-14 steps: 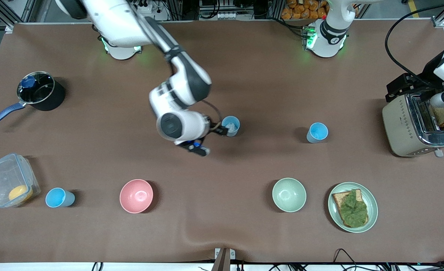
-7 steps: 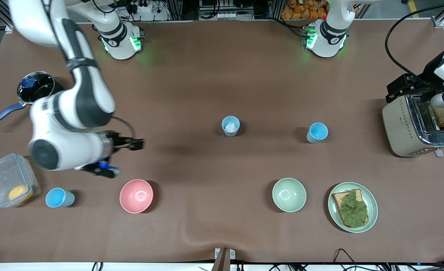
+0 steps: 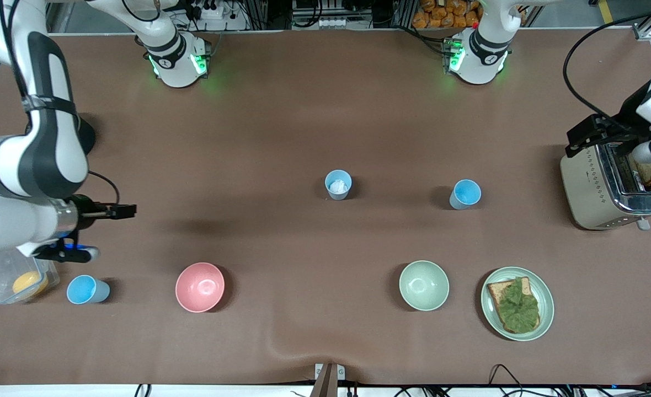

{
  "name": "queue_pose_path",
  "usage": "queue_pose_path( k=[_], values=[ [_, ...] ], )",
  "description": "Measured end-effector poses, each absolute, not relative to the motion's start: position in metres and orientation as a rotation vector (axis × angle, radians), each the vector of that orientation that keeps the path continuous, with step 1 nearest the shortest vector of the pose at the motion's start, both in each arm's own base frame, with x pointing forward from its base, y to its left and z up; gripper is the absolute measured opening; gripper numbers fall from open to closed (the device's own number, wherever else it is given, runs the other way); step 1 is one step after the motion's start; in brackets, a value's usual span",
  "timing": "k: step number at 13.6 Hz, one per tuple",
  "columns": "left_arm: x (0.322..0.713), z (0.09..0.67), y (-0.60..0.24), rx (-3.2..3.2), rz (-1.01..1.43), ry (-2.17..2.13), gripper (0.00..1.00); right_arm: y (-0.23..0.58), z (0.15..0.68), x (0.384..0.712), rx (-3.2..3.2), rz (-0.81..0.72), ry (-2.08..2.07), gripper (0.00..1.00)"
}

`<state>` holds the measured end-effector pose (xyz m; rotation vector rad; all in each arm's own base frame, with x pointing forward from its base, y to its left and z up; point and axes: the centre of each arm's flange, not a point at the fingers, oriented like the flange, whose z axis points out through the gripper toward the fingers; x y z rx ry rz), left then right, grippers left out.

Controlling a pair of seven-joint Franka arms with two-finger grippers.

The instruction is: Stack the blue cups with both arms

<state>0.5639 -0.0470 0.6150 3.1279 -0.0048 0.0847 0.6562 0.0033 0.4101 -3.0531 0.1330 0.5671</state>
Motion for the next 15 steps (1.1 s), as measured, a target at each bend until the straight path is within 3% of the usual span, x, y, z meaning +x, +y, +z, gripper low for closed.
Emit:
queue_pose_path(
  k=[8, 15],
  values=[
    [0.585, 0.501, -0.075, 3.128, -0.058, -0.072, 1.00, -0.022, 0.535, 0.559, -3.137, 0.181, 0.162, 1.00],
    [0.576, 0.383, -0.133, 3.075, 0.000, -0.104, 1.00, -0.032, 0.626, 0.530, -3.143, 0.182, 0.193, 1.00]
  ],
)
